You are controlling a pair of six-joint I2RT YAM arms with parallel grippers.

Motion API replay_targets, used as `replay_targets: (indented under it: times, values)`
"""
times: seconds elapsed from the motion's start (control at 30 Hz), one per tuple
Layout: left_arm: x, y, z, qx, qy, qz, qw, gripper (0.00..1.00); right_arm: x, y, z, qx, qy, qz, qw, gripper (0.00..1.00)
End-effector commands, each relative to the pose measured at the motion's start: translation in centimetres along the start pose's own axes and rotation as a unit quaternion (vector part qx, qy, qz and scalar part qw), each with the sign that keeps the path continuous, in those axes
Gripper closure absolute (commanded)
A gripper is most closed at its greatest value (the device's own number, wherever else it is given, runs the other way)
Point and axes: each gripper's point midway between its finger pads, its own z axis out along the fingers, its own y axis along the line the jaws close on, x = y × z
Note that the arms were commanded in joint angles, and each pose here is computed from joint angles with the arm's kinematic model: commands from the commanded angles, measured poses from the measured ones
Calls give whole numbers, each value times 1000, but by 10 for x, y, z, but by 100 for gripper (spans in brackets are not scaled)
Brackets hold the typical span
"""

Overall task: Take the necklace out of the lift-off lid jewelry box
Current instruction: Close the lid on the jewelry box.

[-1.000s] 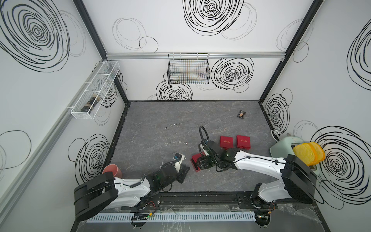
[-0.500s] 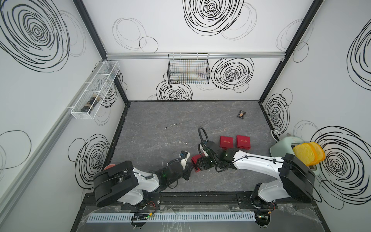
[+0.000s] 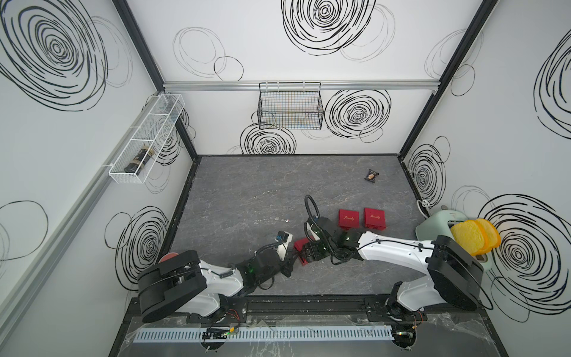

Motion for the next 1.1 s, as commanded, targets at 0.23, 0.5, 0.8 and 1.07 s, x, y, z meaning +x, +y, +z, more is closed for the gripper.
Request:
replay_targets:
  times: [0.23, 0.5, 0.8, 1.07]
  values:
    - [23, 12, 0, -14, 29, 11, 999, 100, -9, 9, -3, -11, -11, -4, 1000, 18]
    - [22, 3, 18, 0, 32, 4, 999, 100, -7, 14, -2, -27, -7, -12, 1000, 17]
    - [15, -7, 22, 23, 16, -1, 1000, 100, -2, 21, 3, -43, 5, -29, 999, 12]
    - [14, -6, 21, 21, 14, 2, 1000, 100, -4, 32, -3, -79, -8, -33, 996, 4]
